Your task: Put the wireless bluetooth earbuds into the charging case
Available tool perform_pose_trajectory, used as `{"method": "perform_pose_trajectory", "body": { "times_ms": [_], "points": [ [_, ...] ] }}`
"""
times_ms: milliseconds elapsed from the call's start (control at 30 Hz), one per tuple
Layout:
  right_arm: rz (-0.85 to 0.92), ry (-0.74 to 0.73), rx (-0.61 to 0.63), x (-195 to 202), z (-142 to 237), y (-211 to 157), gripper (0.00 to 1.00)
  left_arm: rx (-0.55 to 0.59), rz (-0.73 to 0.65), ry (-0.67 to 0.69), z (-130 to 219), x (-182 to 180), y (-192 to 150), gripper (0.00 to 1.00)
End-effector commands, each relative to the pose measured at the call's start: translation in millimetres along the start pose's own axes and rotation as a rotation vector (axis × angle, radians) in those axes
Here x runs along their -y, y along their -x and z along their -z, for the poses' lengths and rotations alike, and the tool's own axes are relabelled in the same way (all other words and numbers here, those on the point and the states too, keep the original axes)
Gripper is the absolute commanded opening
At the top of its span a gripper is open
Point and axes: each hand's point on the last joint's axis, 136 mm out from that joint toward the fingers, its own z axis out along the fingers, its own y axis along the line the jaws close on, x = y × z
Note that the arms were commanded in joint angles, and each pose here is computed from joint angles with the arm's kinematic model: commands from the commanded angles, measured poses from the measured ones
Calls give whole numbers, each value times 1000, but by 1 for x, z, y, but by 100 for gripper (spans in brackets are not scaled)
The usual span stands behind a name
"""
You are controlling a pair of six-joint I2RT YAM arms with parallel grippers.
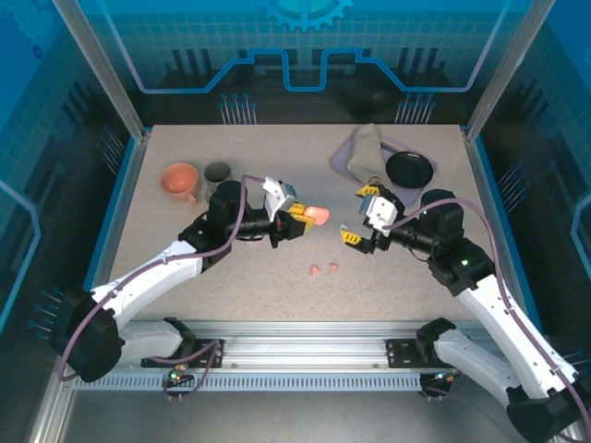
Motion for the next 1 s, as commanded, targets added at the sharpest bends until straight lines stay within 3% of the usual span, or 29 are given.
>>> {"method": "perform_pose_trajectory", "body": {
  "times_ms": [0, 300, 700, 967],
  "points": [
    [-1, 14, 43, -6, -6, 6, 86, 4, -140, -7, 3, 8, 9, 0],
    [58, 33, 26, -12, -28, 10, 85, -27, -170, -26, -1, 18, 16, 0],
    [82, 34, -15, -7, -42, 14, 70, -48, -167, -24, -3, 20, 14, 0],
    [106, 57, -27, -10, -45, 15, 69, -40, -176, -19, -2, 20, 15, 0]
  ]
}}
